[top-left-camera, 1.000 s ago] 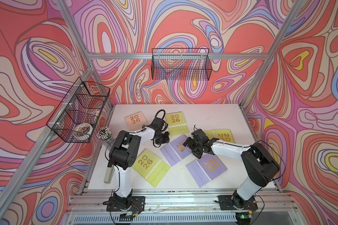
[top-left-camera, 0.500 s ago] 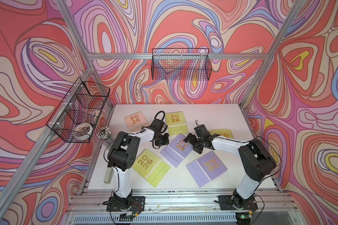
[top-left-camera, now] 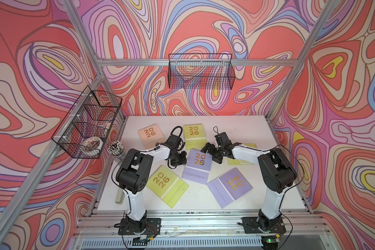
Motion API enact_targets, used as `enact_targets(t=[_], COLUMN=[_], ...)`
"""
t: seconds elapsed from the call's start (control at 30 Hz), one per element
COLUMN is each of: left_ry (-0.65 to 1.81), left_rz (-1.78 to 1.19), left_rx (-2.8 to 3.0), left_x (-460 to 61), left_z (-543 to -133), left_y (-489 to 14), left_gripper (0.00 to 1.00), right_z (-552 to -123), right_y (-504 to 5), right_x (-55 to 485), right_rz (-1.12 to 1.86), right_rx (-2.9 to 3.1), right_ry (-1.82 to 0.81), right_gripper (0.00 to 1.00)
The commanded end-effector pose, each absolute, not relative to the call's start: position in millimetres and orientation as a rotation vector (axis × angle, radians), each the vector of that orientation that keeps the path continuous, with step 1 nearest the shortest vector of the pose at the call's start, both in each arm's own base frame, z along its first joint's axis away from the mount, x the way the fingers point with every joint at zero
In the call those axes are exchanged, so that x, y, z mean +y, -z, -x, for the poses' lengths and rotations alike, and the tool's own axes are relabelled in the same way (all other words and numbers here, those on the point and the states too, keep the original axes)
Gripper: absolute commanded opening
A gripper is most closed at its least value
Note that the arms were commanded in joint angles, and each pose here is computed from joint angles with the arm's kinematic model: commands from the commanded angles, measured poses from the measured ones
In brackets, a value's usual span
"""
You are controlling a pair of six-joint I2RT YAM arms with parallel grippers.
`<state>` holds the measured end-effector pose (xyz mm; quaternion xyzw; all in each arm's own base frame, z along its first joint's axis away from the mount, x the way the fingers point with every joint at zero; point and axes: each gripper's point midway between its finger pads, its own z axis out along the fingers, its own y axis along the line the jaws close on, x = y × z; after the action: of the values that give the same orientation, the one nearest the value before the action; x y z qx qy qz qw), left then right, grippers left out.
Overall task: Stack the calendars
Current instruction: Adjust the calendar at the center of the board.
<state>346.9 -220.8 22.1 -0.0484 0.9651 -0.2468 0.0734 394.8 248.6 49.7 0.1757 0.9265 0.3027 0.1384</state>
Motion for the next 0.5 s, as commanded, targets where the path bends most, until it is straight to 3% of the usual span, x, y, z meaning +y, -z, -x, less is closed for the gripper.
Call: enact_targets(t=[0.0,0.47], left_ry=[0.762,0.749], left_rz=[0.142,0.156], left_rx=[2.917,2.915], left_x=[-227.0,-224.1], left_z=[-334.0,-330.0], left_y=[-29.3,-32.8], left_gripper=[0.0,0.0], right_z=[-392.8,-400.8], right_y=[-41.9,-41.5], right_x=[259.5,269.9], right_rz=[-0.434,-0.379], right_rx=[2.724,2.745], right_ry=[-0.916,-0.952], right_gripper=[0.99,0.99])
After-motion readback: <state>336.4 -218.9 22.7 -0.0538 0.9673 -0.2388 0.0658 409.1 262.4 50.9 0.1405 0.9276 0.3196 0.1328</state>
